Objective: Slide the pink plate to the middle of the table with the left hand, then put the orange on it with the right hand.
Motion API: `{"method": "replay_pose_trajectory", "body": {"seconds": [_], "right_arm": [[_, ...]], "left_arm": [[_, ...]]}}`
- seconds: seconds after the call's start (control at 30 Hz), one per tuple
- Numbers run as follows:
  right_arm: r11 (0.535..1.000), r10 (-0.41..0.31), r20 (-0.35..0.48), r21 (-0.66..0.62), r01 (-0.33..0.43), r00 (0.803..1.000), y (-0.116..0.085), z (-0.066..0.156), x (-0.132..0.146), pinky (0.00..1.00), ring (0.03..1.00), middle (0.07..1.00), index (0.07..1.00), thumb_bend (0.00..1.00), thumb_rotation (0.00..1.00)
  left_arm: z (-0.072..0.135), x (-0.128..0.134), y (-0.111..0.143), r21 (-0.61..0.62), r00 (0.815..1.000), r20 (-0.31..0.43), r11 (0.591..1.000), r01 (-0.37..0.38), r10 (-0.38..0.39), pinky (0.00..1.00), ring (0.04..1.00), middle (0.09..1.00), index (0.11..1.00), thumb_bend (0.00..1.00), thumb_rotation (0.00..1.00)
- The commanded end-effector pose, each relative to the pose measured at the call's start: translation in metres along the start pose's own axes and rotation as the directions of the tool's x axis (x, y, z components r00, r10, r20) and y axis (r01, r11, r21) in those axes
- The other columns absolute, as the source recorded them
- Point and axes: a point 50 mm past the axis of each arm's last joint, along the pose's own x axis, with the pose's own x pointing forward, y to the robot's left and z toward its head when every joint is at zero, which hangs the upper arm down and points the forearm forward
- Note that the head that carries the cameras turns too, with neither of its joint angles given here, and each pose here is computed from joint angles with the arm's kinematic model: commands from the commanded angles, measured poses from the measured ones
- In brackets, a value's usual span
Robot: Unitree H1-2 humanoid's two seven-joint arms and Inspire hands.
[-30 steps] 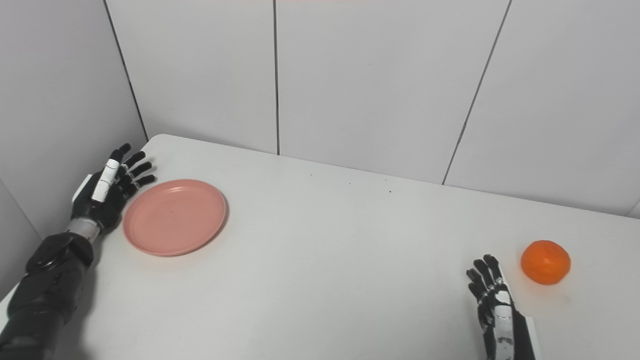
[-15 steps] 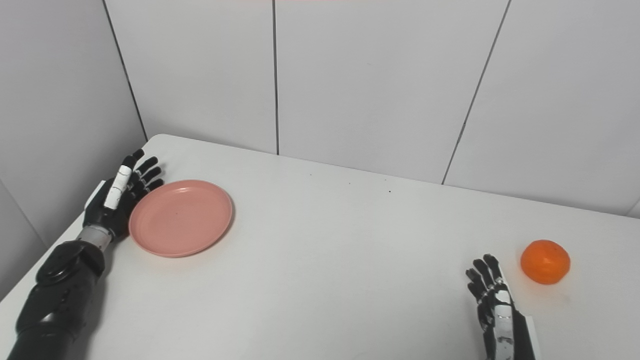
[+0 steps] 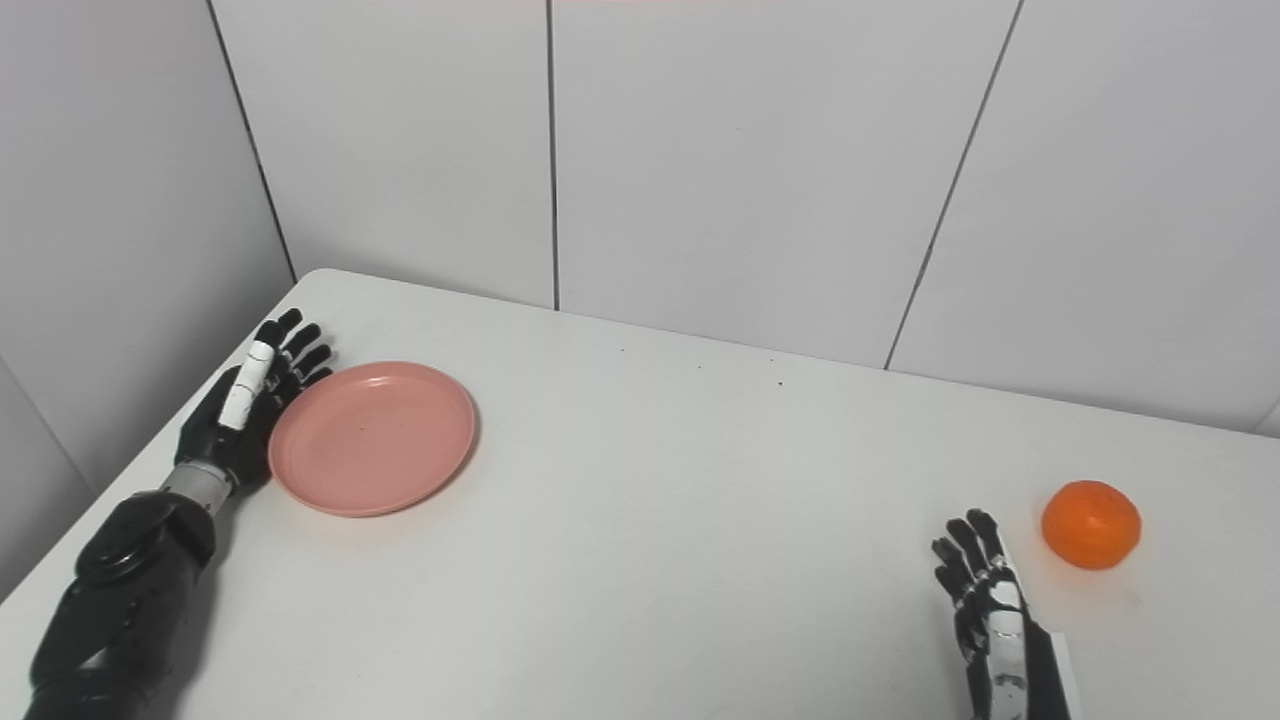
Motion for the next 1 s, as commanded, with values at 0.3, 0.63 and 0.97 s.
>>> {"method": "replay_pose_trajectory", "body": {"seconds": [0.3, 0.63, 0.97], "right_arm": [[0.998, -0.026, -0.17, 0.047, 0.034, 0.985, 0.007, -0.043, -0.037, 0.94, 0.911, 0.927, 0.943, 0.81, 1.0], [0.999, -0.024, -0.171, 0.044, 0.032, 0.985, 0.007, -0.044, -0.038, 0.94, 0.909, 0.926, 0.939, 0.83, 1.0], [0.998, -0.022, -0.172, 0.047, 0.03, 0.985, 0.01, -0.043, -0.038, 0.93, 0.907, 0.922, 0.934, 0.83, 1.0]], "left_arm": [[0.008, 0.01, 0.0, 0.0, 0.998, 0.026, 0.999, 0.05, -0.05, 0.95, 0.979, 0.999, 1.0, 0.91, 0.73], [0.009, 0.014, -0.007, -0.025, 0.998, 0.019, 0.998, 0.063, -0.062, 0.97, 0.984, 1.0, 1.0, 0.85, 0.72], [0.009, 0.018, -0.021, -0.013, 0.998, 0.011, 0.998, 0.057, -0.057, 0.89, 0.946, 0.981, 1.0, 0.94, 0.7]]}}
